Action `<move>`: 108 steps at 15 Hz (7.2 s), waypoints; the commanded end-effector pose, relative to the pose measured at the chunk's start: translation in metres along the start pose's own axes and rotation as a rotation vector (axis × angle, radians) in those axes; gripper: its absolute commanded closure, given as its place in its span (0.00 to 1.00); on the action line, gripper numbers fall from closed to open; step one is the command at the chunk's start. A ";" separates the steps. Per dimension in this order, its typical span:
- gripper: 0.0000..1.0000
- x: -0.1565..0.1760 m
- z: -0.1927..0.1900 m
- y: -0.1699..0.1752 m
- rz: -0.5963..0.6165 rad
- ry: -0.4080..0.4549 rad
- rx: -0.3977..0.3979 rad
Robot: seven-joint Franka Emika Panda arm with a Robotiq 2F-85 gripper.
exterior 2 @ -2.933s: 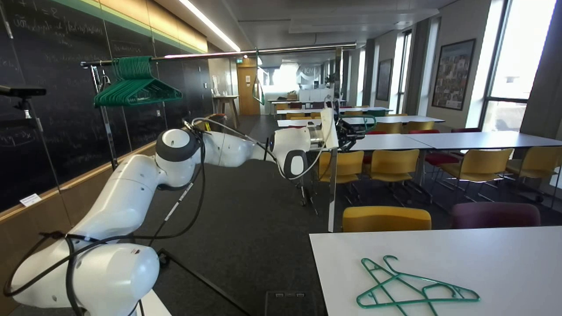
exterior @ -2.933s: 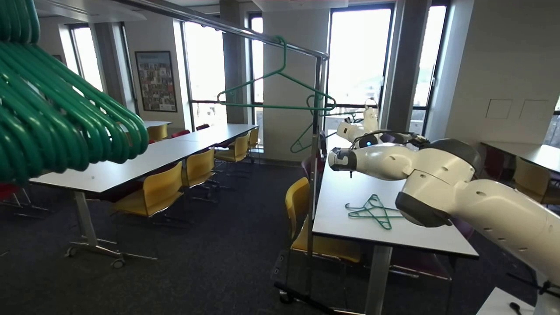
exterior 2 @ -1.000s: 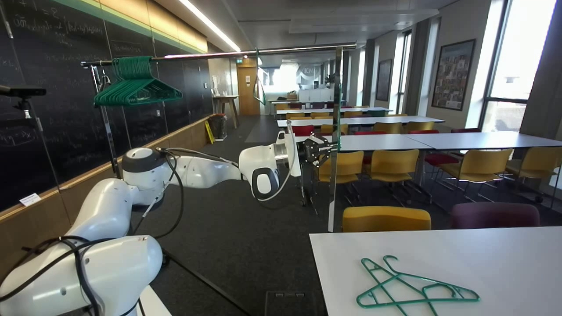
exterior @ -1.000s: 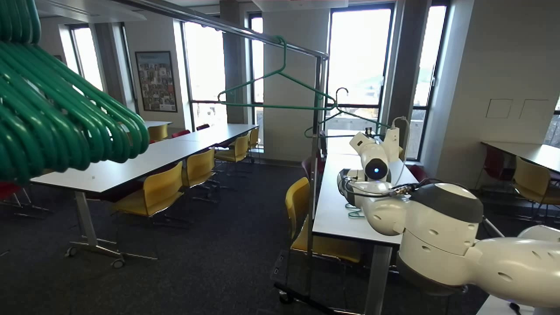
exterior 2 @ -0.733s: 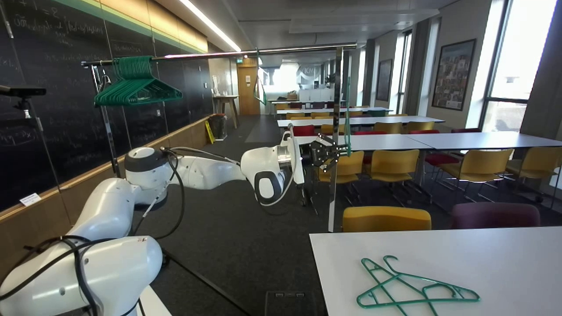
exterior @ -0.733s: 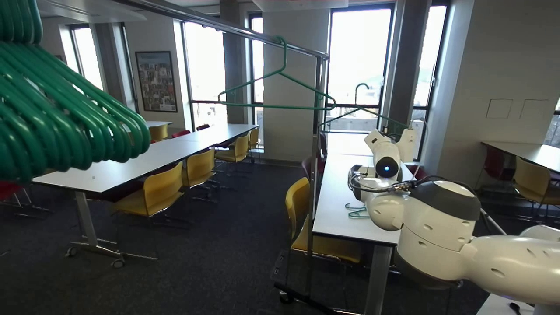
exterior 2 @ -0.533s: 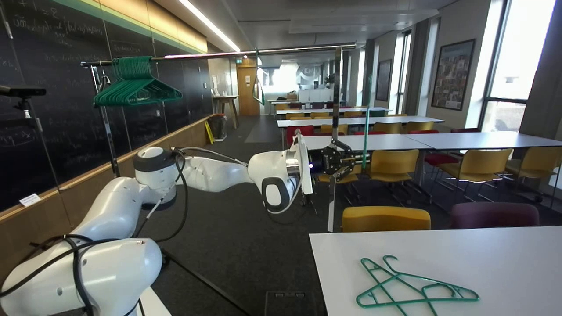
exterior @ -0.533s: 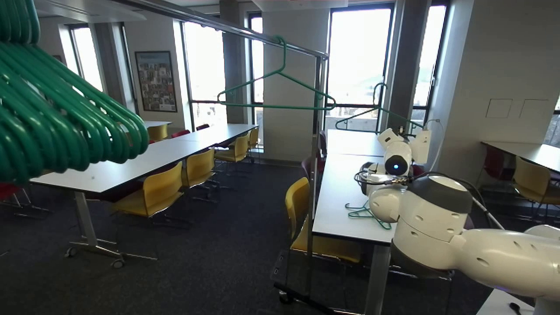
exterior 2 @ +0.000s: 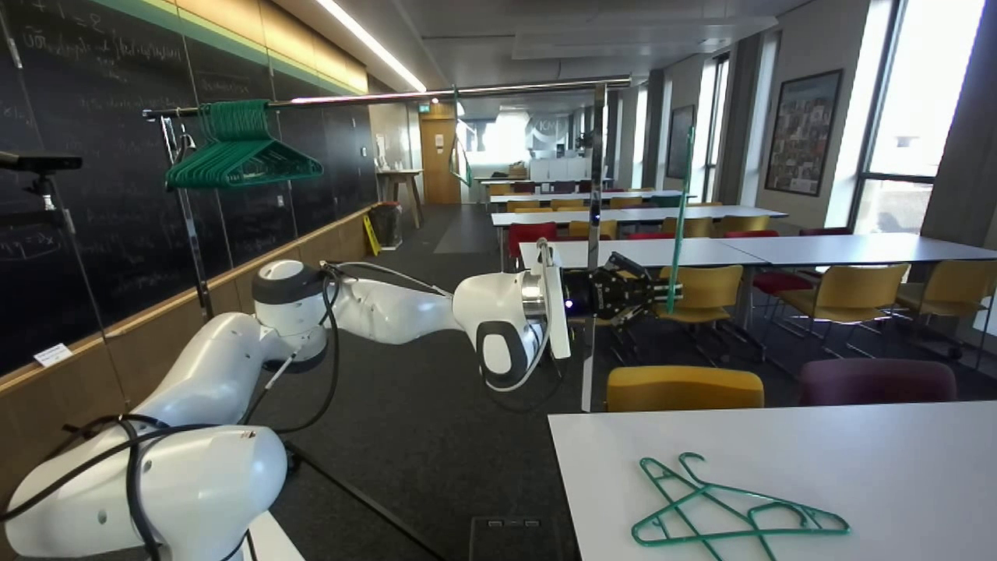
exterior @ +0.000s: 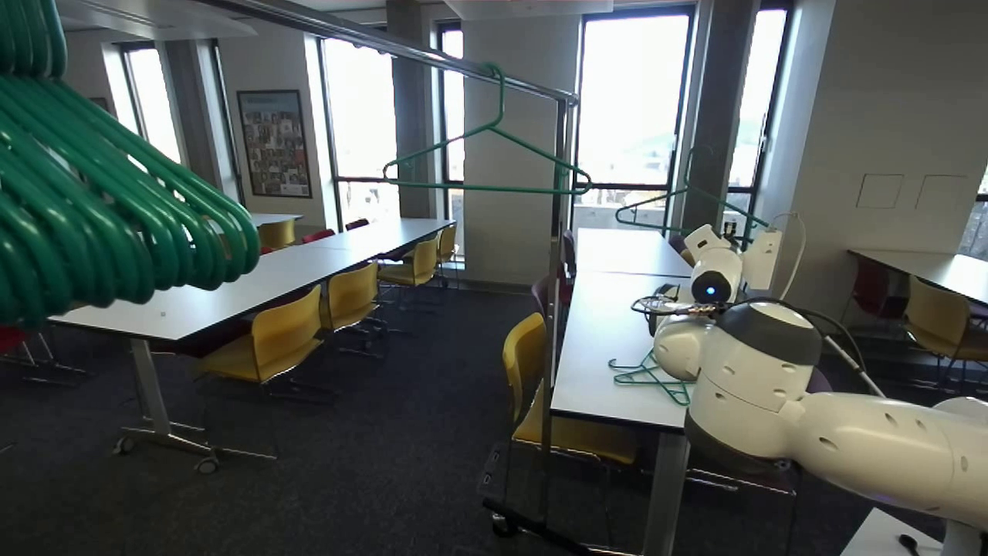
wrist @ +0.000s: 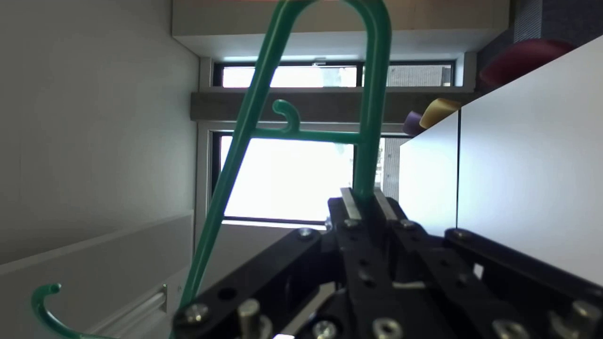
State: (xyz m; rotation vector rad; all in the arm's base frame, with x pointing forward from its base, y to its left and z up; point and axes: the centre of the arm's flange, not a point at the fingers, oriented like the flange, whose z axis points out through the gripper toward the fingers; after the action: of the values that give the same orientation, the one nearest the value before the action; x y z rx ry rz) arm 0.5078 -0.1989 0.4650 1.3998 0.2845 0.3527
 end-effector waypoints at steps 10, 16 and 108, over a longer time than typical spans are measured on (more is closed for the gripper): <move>0.98 0.027 -0.075 0.024 0.000 0.235 -0.006; 0.98 0.023 -0.095 0.034 -0.013 0.269 -0.014; 0.98 0.237 -0.158 0.241 -0.528 -0.004 -0.003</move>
State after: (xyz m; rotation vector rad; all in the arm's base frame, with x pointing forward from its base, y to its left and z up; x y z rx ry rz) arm 0.6485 0.0686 0.6352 1.2520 0.6629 -0.1063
